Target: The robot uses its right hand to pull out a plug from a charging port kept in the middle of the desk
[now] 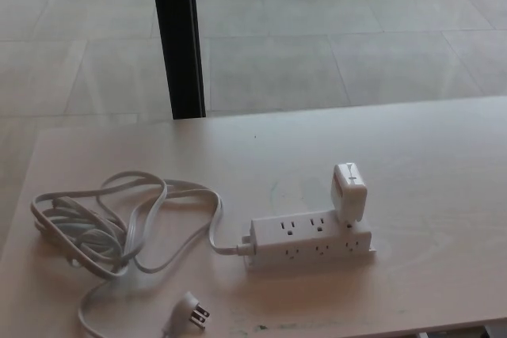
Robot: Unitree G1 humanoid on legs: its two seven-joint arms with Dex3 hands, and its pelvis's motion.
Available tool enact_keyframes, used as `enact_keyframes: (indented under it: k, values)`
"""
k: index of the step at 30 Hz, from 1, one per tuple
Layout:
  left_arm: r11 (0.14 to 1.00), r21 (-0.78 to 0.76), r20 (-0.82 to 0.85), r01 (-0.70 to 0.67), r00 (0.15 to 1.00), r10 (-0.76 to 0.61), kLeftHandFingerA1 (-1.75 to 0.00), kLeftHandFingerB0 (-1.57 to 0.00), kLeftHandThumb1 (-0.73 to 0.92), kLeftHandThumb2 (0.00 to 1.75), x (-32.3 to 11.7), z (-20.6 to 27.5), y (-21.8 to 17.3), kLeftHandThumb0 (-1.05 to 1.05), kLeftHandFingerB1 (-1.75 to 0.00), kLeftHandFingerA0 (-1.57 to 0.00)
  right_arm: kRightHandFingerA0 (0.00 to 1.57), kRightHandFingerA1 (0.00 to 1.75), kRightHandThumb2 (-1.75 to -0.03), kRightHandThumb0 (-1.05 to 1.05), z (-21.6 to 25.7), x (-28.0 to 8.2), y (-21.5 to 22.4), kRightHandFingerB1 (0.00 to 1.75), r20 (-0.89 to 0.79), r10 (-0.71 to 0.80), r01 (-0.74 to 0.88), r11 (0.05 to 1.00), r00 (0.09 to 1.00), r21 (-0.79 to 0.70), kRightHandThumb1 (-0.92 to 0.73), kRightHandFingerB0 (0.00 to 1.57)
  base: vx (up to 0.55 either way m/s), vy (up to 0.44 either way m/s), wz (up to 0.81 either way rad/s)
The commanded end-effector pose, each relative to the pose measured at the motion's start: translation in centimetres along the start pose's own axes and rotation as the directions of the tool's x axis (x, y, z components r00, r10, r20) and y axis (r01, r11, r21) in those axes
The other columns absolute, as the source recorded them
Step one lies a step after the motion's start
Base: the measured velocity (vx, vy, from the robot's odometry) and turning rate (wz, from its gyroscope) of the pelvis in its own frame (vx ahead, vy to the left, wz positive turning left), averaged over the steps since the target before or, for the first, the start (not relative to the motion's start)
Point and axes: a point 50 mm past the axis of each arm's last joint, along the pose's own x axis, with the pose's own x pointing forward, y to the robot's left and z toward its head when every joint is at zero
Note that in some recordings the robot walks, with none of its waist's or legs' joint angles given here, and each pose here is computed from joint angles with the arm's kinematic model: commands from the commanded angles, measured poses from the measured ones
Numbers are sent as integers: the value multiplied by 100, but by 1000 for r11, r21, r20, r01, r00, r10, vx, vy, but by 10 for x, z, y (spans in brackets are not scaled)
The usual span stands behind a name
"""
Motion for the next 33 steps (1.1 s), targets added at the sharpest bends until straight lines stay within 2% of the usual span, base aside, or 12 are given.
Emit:
enact_keyframes:
  k: [1,6,7,9,12,13,14,15,16,22,25,33]
  values:
    - [988,-127,32,-87,995,92,-106,-67,49,56,3,10,12,-50,-43,-95,124,146,-54,-59,47,5,-19,73,172,-114,68,964,978,257,-38,63,0,0,0]
    - [988,-124,29,-89,995,93,-107,-68,49,56,2,8,13,-49,-42,-97,133,124,-75,-70,89,7,-17,69,256,-106,30,959,961,283,-33,63,0,0,0]
    - [989,-116,31,-87,995,91,-106,-66,50,56,2,8,13,-48,-42,-95,122,72,-53,-67,116,7,-15,56,340,-93,-5,961,936,277,-40,67,0,0,0]
    - [988,-125,33,-89,995,94,-107,-69,49,56,2,8,13,-48,-43,-96,118,102,-75,-69,142,7,-12,57,396,-71,-59,950,916,308,-31,64,0,0,0]
    - [988,-126,31,-84,996,89,-108,-67,50,56,2,7,13,-48,-42,-96,123,112,-55,-71,189,0,-5,46,501,-22,-150,941,865,302,-42,69,0,0,0]
    - [989,-118,31,-88,995,92,-105,-67,50,56,2,7,13,-49,-42,-94,118,122,-79,-73,221,-9,2,51,579,17,-185,955,815,233,-37,57,0,0,0]
    - [989,-119,30,-89,995,93,-104,-67,50,56,2,7,12,-48,-42,-94,112,108,-82,-78,239,-15,6,44,619,44,-231,946,784,226,-38,49,0,0,0]
    - [989,-114,33,-90,995,94,-106,-66,50,56,2,7,12,-49,-42,-97,111,120,-55,-66,250,-19,10,39,644,65,-274,934,763,231,-48,55,0,0,0]
    - [989,-116,33,-91,995,95,-104,-68,50,56,2,7,12,-48,-42,-96,86,115,-57,-57,270,-29,17,37,683,102,-319,926,723,200,-52,46,0,0,0]
    - [989,-117,36,-88,995,93,-106,-67,50,56,2,7,13,-49,-42,-97,79,119,-56,-60,315,-64,55,37,775,256,-428,904,577,20,-50,44,0,0,0]
    - [989,-120,37,-86,995,91,-108,-68,50,56,2,7,13,-48,-42,-97,80,99,-56,-66,322,-77,79,35,788,351,-425,896,505,-127,-50,46,0,0,0]
    - [990,-107,38,-91,995,96,-109,-68,50,56,3,11,13,-48,-42,-97,88,112,-56,-65,324,-106,139,35,688,577,-517,790,440,-331,-48,46,0,0,0]
